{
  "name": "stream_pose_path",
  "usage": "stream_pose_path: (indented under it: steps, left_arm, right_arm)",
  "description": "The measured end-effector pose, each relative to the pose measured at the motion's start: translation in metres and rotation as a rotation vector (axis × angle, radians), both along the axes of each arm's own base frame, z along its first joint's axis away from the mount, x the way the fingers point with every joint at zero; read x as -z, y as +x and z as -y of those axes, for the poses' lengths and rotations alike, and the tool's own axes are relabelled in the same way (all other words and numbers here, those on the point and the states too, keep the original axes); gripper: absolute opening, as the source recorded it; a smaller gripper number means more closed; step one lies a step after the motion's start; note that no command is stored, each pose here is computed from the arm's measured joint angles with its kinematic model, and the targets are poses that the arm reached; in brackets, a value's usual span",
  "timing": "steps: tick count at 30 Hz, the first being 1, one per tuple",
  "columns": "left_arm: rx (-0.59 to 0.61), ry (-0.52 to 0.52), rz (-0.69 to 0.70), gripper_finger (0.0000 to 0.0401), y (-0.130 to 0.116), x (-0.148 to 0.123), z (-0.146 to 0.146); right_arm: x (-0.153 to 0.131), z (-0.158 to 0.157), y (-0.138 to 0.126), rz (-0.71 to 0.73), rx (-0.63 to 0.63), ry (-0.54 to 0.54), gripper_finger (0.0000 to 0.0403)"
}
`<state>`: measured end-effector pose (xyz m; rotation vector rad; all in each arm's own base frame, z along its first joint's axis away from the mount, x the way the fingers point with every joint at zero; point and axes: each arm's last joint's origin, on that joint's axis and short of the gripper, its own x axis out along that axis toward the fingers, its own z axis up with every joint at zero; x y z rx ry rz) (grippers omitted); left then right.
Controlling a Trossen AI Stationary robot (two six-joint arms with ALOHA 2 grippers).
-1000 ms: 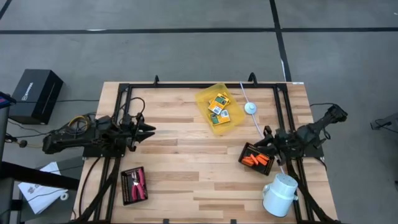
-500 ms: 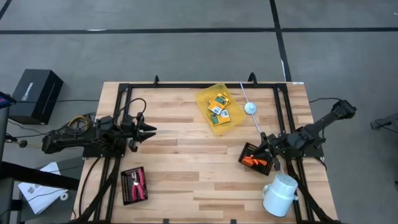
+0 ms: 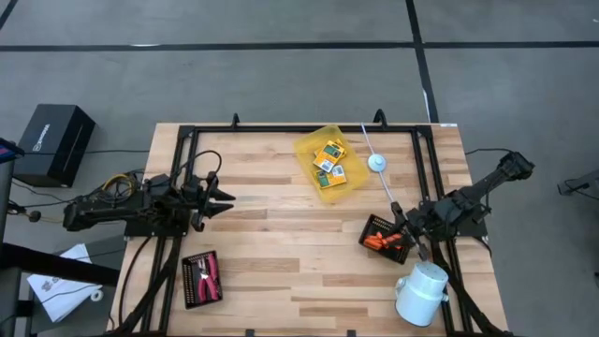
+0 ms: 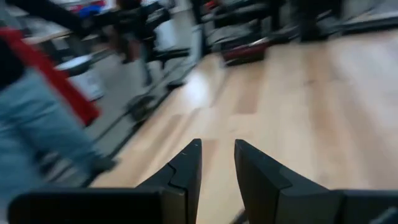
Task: Pick & Place School Supplies
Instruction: Return to Home Position
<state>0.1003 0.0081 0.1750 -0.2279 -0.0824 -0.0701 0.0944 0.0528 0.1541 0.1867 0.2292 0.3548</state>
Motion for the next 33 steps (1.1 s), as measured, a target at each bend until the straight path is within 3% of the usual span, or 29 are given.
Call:
stream_pose_path:
  steps: [5,22,26,33]
  left_arm:
    - [0.000,0.001,0.006,0.0111,0.000,-0.001,0.000]
    - [0.000,0.005,0.037,0.0111,-0.002,-0.003,0.000]
    - [0.001,0.013,0.091,0.0111,-0.005,-0.008,0.001]
    - [0.003,0.016,0.118,0.0111,-0.006,-0.010,0.001]
  right_arm:
    - [0.003,-0.005,-0.003,-0.054,-0.180,0.041,0.0088]
    - [0.002,-0.004,-0.003,-0.047,-0.184,0.050,0.0088]
    - [-0.007,0.005,-0.004,0.094,-0.138,0.118,0.0088]
    - [-0.021,0.037,0.001,0.268,0.179,0.140,0.0088]
